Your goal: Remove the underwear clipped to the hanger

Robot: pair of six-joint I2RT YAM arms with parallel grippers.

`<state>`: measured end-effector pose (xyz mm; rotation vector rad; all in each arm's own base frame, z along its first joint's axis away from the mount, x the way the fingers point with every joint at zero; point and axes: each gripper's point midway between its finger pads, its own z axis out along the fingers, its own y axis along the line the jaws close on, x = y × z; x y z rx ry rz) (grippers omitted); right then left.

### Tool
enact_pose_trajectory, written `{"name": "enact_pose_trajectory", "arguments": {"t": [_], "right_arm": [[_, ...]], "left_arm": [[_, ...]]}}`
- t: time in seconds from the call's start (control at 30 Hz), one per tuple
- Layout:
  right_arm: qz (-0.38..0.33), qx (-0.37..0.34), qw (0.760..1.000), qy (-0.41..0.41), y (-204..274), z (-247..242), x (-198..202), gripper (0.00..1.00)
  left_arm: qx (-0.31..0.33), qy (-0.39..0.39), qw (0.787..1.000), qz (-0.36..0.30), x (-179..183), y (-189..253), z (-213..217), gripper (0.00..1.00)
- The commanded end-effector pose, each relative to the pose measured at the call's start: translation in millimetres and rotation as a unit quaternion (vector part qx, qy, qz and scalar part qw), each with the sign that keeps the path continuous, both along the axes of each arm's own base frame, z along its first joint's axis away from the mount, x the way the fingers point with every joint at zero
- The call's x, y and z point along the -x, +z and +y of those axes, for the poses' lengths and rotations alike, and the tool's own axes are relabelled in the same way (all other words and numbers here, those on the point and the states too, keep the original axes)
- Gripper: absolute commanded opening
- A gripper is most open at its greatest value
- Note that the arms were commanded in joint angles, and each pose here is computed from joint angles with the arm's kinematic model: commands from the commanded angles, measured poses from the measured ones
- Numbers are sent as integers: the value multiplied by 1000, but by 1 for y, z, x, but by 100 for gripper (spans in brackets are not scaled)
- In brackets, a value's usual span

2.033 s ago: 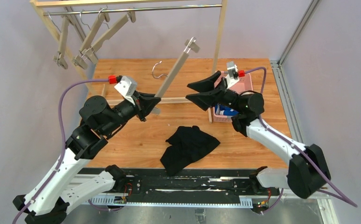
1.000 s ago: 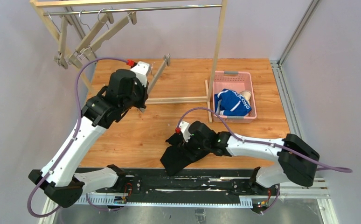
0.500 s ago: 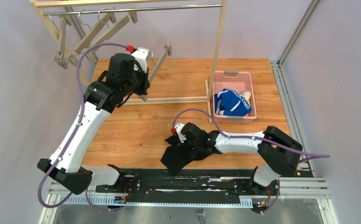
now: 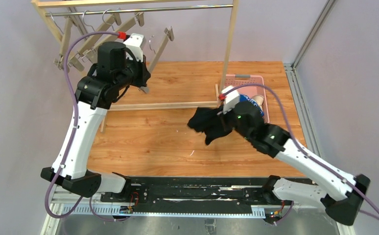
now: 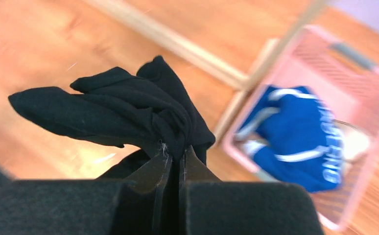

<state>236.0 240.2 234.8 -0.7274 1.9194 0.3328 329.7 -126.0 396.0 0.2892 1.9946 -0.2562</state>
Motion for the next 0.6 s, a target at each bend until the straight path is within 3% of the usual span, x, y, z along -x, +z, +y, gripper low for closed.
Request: {"name": "enact_pose_trajectory", "arguments": {"t": [0.0,0.23,0.57], "right_arm": [[-64,30,991,-114,40,-80,-36,1],[-98,-14,977,-188,84,-130,-86,1],[-85,-69,967,-230,88,-159,-154,1]], "left_arm": [[5,-19,1000,-16,1,14,-3,0],[6,-17,999,-26,0,25,-3,0],[-8,-29,999,-21,-5,21,-5,0]]}}
